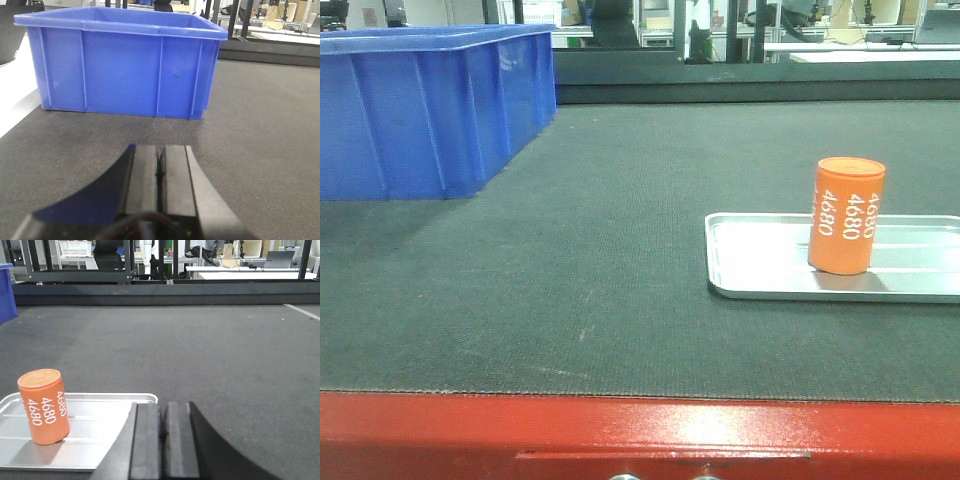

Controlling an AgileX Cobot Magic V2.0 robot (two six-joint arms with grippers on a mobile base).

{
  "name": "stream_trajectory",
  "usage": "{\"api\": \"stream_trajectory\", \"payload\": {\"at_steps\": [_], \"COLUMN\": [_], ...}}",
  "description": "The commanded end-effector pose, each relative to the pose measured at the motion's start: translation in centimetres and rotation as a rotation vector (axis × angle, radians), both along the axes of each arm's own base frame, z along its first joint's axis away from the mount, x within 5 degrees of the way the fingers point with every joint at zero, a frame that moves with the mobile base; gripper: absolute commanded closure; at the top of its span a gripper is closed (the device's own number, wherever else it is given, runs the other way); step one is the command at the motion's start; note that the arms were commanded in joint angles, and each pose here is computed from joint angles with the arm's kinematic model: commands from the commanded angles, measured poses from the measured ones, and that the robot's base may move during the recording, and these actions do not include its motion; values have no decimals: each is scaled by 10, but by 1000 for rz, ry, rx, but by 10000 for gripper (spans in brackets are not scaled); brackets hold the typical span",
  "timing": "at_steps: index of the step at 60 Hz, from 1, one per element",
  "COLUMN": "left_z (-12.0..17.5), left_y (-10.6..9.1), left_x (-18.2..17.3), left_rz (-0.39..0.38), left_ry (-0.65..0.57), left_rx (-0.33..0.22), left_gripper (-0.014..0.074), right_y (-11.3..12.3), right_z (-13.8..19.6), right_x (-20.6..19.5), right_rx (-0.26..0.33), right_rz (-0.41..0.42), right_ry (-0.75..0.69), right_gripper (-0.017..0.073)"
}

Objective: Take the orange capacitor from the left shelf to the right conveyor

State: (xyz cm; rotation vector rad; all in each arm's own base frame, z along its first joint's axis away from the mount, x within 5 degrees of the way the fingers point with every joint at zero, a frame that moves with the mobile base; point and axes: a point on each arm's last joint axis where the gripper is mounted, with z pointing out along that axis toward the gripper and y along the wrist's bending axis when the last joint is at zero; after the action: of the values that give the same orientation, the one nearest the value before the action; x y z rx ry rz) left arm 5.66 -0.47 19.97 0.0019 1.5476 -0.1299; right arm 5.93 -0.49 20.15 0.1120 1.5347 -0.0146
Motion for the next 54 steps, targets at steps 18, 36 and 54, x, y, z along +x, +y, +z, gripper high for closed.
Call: {"api": "stream_trajectory", "payload": {"at_steps": [18, 36, 54], "left_z": [10, 10, 10], "left_y": [0, 0, 0], "left_x": [-2, -2, -2], "left_rz": [0, 0, 0], "left_ry": [-102, -102, -102], "left_rx": [-8, -8, -8], "left_gripper": [699, 699, 699], "right_y": [0, 0, 0], "right_z": [3, 3, 3], "right_x": [-4, -4, -4], "right_rx": [-8, -8, -8], "right_rz": [-9, -9, -9], "right_ry": [-60, -60, -60], "right_gripper": [501, 501, 501]}}
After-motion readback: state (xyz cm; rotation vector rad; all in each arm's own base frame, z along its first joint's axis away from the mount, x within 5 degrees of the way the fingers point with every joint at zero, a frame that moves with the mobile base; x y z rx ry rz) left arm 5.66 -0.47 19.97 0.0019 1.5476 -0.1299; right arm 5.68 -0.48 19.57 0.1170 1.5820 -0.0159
